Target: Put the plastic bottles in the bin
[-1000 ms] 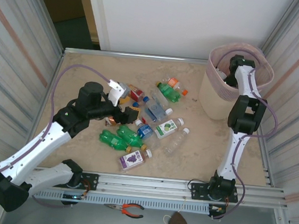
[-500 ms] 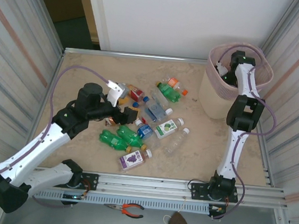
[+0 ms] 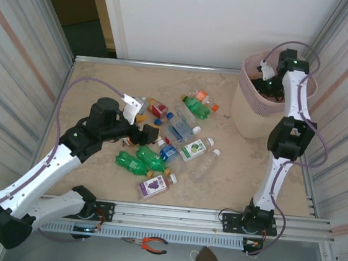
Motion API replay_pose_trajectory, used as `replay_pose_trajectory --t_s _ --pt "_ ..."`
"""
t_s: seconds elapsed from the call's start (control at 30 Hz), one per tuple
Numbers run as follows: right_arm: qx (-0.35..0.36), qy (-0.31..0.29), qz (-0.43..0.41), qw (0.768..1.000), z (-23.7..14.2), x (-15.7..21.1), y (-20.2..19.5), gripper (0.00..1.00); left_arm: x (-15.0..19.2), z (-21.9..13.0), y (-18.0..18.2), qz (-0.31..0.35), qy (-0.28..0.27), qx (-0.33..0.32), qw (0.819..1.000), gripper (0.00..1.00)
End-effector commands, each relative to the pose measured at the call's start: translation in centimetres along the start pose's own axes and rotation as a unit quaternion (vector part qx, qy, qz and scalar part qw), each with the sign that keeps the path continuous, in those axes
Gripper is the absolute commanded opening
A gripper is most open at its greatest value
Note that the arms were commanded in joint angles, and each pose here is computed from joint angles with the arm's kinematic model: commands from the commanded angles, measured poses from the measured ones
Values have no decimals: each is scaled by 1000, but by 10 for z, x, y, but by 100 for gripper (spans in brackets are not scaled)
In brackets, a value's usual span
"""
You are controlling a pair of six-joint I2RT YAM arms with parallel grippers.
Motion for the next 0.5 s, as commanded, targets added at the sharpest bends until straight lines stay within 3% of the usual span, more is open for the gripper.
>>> replay_pose_trajectory --t_s 0.0,0.23,0.47 --pt "29 -22 21 999 -44 4 7 97 -1 -8 2 -14 -5 -17 1000 83" --pt "73 -90 27 993 -99 -2 19 96 5 -8 11 -45 17 -55 997 82" --pt "97 -141 19 985 -139 -5 46 95 22 -3 21 -99 76 -95 988 80"
Point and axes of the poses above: each hand's point on the last joint's axis, 136 mm out from that joint toward the fingers, its own z axis out along the fingers, its own y axis along the line the jaws close on, x = y × z, the point moved 6 cm from there along -z, back along the fingers, and after that the axes turned 14 degrees about -z, right-handed, at the moved point
